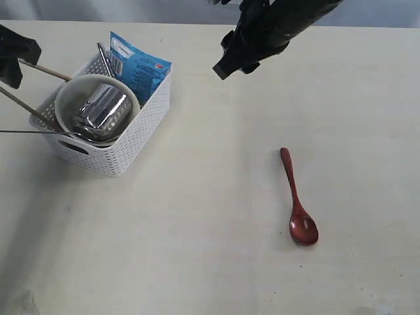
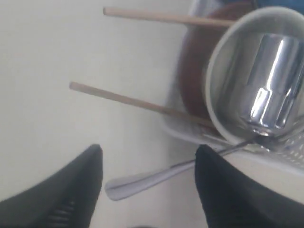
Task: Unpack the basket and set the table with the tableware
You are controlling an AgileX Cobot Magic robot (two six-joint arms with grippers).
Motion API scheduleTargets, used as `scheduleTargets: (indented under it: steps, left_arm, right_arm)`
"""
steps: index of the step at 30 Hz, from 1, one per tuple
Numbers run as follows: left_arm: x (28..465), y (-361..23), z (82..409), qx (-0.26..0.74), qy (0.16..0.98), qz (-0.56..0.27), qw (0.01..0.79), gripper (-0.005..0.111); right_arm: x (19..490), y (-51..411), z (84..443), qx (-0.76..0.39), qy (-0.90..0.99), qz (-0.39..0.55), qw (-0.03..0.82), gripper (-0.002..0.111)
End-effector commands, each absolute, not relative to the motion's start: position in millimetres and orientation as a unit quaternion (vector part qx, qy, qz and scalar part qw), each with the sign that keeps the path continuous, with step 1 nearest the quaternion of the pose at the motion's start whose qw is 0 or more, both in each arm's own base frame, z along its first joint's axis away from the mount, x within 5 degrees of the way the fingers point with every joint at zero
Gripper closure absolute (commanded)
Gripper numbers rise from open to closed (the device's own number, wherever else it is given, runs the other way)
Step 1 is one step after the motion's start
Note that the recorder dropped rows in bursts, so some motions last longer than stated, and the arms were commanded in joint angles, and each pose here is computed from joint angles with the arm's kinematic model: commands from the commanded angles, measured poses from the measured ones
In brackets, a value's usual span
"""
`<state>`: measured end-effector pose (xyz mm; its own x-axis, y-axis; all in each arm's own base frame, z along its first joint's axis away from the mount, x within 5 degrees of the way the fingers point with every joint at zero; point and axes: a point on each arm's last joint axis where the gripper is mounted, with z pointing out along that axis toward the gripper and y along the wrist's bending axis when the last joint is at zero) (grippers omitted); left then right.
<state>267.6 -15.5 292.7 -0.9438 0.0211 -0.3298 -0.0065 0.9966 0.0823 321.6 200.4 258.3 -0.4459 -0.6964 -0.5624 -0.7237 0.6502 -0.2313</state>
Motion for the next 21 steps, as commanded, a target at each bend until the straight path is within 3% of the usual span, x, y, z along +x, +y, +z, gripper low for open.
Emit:
scheduleTargets:
  steps: [1, 6, 17, 21]
  left_arm:
    - [259.2, -22.8, 287.9, 0.051, 0.99, 0.012, 0.131, 0.053]
    - [247.6, -31.1, 286.9, 0.166, 0.983, 0.044, 0.069, 0.053]
    - [248.9, -22.8, 288.4, 0.4, 0.904, 0.148, 0.039, 0.053]
    - [242.7, -24.5, 273.5, 0.442, 0.888, 0.128, 0.017, 0.053]
  right_arm:
    - [323.6, 200.4, 260.9, -0.42, 0.846, 0.018, 0.328, 0.054]
    - [323.6, 200.4, 260.9, -0.42, 0.846, 0.018, 0.328, 0.054]
    - [323.1, 200.3, 260.6, -0.409, 0.852, 0.024, 0.325, 0.054]
    - [322.8, 200.2, 260.4, -0.409, 0.853, 0.024, 0.323, 0.054]
